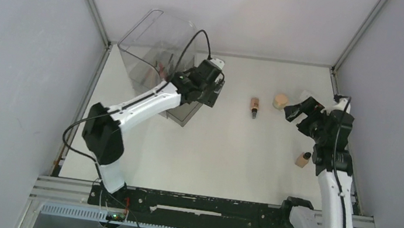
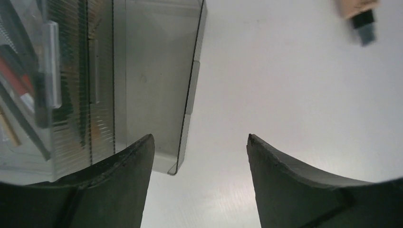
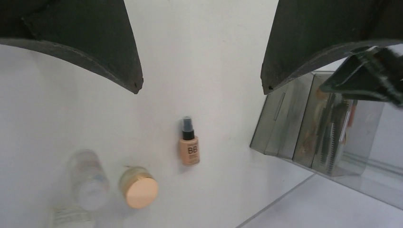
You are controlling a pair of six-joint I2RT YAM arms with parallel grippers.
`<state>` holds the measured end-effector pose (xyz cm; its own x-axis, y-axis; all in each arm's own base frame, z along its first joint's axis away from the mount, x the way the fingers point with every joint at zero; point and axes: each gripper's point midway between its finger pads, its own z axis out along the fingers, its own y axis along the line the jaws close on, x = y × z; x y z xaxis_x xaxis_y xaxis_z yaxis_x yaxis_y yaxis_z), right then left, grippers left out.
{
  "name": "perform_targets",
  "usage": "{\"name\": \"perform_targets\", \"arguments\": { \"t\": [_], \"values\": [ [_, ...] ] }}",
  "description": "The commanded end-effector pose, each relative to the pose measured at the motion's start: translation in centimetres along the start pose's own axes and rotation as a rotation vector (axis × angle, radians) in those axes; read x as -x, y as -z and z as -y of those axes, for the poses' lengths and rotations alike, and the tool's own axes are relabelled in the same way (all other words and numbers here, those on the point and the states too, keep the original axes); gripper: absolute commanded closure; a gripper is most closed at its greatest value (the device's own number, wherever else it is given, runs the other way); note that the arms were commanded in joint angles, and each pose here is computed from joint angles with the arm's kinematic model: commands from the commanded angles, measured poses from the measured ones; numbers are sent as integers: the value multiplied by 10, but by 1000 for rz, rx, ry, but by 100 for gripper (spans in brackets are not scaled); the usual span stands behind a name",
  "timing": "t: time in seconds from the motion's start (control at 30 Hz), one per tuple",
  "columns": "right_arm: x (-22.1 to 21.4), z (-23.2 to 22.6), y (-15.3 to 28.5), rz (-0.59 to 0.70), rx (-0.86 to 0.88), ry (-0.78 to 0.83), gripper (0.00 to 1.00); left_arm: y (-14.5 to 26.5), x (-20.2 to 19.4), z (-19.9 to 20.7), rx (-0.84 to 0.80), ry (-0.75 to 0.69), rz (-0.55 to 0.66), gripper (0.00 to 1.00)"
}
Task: Organize the makeup
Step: Open the drawer in the storage box.
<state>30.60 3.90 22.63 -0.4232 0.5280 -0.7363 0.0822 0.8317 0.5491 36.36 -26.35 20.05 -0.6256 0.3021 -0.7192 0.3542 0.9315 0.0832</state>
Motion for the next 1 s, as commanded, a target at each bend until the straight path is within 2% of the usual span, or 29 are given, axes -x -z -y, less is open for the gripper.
{"name": "perform_targets", "arguments": {
  "t": [0.0, 0.13, 0.3, 0.6, 0.97],
  "values": [
    [-7, 16, 24, -7, -50, 29, 0, -33, 13, -1, 150, 89, 71, 26],
    [-13, 16, 25, -37, -42, 14, 0, -70, 0, -8, 247, 85, 22, 28],
    [-16, 10, 23, -59, -11, -5, 0, -96, -27, -15, 289, 144, -39, 36],
    [-18, 4, 22, -71, 25, -23, 0, -115, -51, -23, 371, 219, -44, 48],
    [-22, 4, 21, -85, 29, -33, 0, -133, -76, -31, 374, 214, -121, 50]
  ]
}}
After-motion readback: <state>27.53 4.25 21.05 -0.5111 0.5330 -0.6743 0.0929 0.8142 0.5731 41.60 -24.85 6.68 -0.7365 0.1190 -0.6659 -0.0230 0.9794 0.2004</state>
